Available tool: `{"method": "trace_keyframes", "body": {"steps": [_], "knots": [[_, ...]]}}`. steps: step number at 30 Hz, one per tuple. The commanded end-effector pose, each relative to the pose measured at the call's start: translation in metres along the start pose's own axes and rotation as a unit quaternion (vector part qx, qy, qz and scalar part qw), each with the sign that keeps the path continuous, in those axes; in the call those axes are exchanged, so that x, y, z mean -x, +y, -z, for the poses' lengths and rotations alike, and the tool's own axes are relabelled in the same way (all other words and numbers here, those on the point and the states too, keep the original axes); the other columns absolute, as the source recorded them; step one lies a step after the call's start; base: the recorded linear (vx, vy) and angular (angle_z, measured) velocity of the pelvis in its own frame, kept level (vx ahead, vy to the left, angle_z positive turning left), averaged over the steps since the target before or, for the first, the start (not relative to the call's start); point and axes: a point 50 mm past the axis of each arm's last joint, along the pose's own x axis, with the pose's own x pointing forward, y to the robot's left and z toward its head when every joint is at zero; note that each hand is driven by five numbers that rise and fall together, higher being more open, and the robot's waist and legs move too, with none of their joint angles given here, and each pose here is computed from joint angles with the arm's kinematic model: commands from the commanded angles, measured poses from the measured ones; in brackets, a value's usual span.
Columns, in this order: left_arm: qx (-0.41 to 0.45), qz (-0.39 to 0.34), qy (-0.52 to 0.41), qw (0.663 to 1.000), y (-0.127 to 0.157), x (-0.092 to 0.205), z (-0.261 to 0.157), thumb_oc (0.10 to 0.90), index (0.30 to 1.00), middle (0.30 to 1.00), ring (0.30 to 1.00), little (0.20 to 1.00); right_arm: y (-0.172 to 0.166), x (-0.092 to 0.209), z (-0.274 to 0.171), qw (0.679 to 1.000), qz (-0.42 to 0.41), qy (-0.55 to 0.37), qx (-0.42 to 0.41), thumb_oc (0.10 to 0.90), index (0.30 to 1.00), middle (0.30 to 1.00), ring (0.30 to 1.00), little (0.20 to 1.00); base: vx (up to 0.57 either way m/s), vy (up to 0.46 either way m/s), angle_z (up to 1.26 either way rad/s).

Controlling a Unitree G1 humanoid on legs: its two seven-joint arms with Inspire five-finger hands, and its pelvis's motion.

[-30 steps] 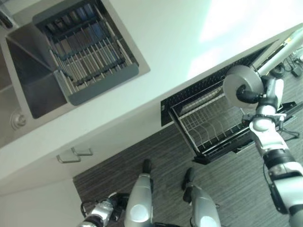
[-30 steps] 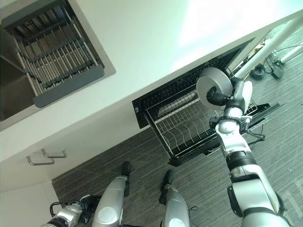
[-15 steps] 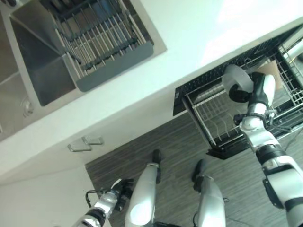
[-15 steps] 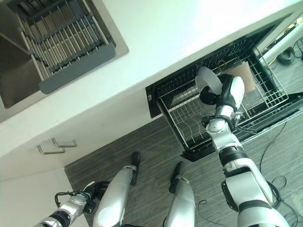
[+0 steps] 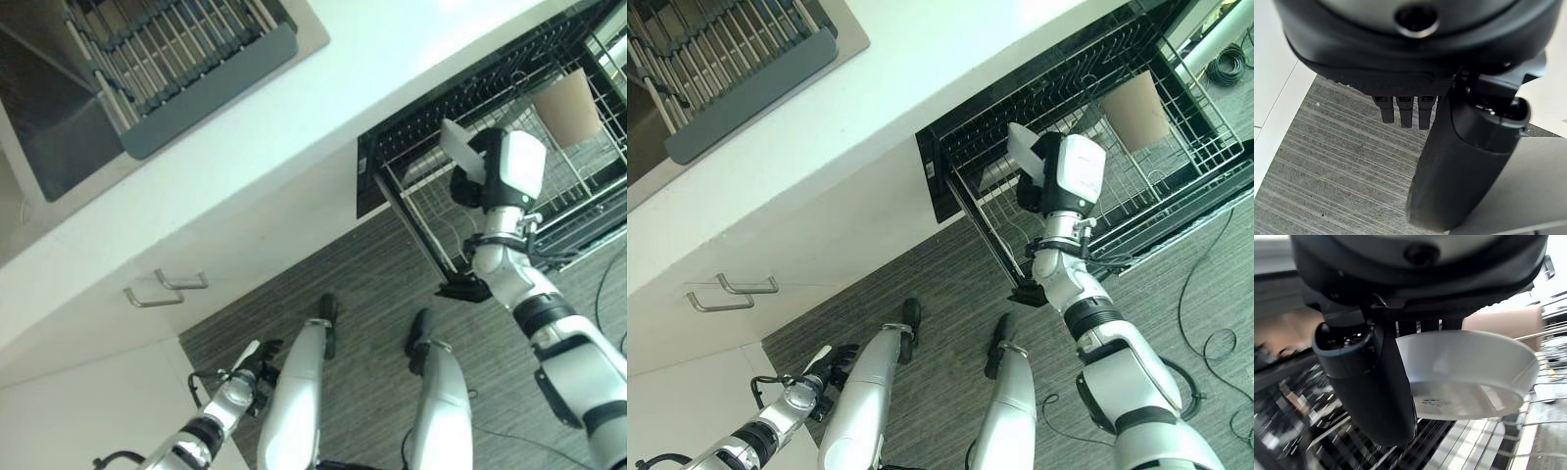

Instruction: Place the dishes in the dishwasher.

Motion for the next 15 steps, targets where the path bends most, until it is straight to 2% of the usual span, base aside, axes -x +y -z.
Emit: {"method": "trace_keyframes", "body": {"steps": [1,2,3,4,5,6,7,8,10,15], "knots": [[0.019,-0.003,-0.021,1.000,-0.011,0.003,0.000,0.800,0.900,0.900,0.900,0.900,-0.007,0.002,0.012,0.999,-0.022,-0.021,0.027,0.400,0.300,0.300,0.300,0.300,-0.01,-0.028,-0.07],[0.020,-0.005,-0.026,0.999,-0.009,0.003,-0.001,0.800,0.900,0.900,0.900,0.900,-0.003,0.004,0.012,0.999,-0.035,-0.019,0.024,0.400,0.300,0.300,0.300,0.300,0.00,-0.049,0.03],[0.020,-0.007,-0.033,0.999,-0.007,0.003,-0.005,0.800,0.900,0.900,0.900,0.900,0.005,0.009,0.015,0.998,-0.062,-0.005,0.020,0.472,0.408,0.408,0.408,0.408,0.00,-0.045,0.10],[0.021,-0.006,-0.033,0.999,-0.007,0.003,-0.006,0.800,0.900,0.900,0.900,0.900,0.008,0.011,0.016,0.997,-0.075,0.000,0.020,0.800,0.900,0.900,0.900,0.900,0.01,-0.034,0.12],[0.022,-0.005,-0.033,0.999,-0.007,0.003,-0.007,0.800,0.900,0.900,0.900,0.900,0.009,0.011,0.016,0.996,-0.082,0.001,0.020,0.800,0.900,0.900,0.900,0.900,0.01,-0.011,0.03],[0.030,-0.003,-0.034,0.999,-0.008,0.004,-0.008,0.800,0.900,0.900,0.900,0.900,0.018,0.016,0.022,0.989,-0.145,0.037,0.003,0.800,0.900,0.900,0.900,0.900,0.00,0.000,0.00],[0.035,-0.002,-0.035,0.999,-0.004,0.004,-0.010,0.800,0.900,0.900,0.900,0.900,0.029,0.021,0.024,0.968,-0.245,0.050,0.009,0.800,0.900,0.900,0.900,0.900,0.00,0.000,0.00],[0.035,-0.002,-0.036,0.999,-0.003,0.005,-0.010,0.800,0.900,0.900,0.900,0.900,0.032,0.022,0.026,0.963,-0.264,0.059,0.009,0.800,0.900,0.900,0.900,0.900,0.03,-0.040,0.05],[0.032,-0.002,-0.036,0.999,0.003,0.006,-0.008,0.800,0.900,0.900,0.900,0.900,0.043,0.032,0.034,0.924,-0.369,0.097,0.006,0.800,0.900,0.900,0.900,0.900,0.05,-0.045,0.10],[0.034,-0.003,-0.031,0.999,0.013,0.008,-0.006,0.800,0.900,0.900,0.900,0.900,0.049,0.044,0.052,0.870,-0.469,0.141,0.062,0.800,0.900,0.900,0.900,0.900,0.06,-0.042,0.05]]}}
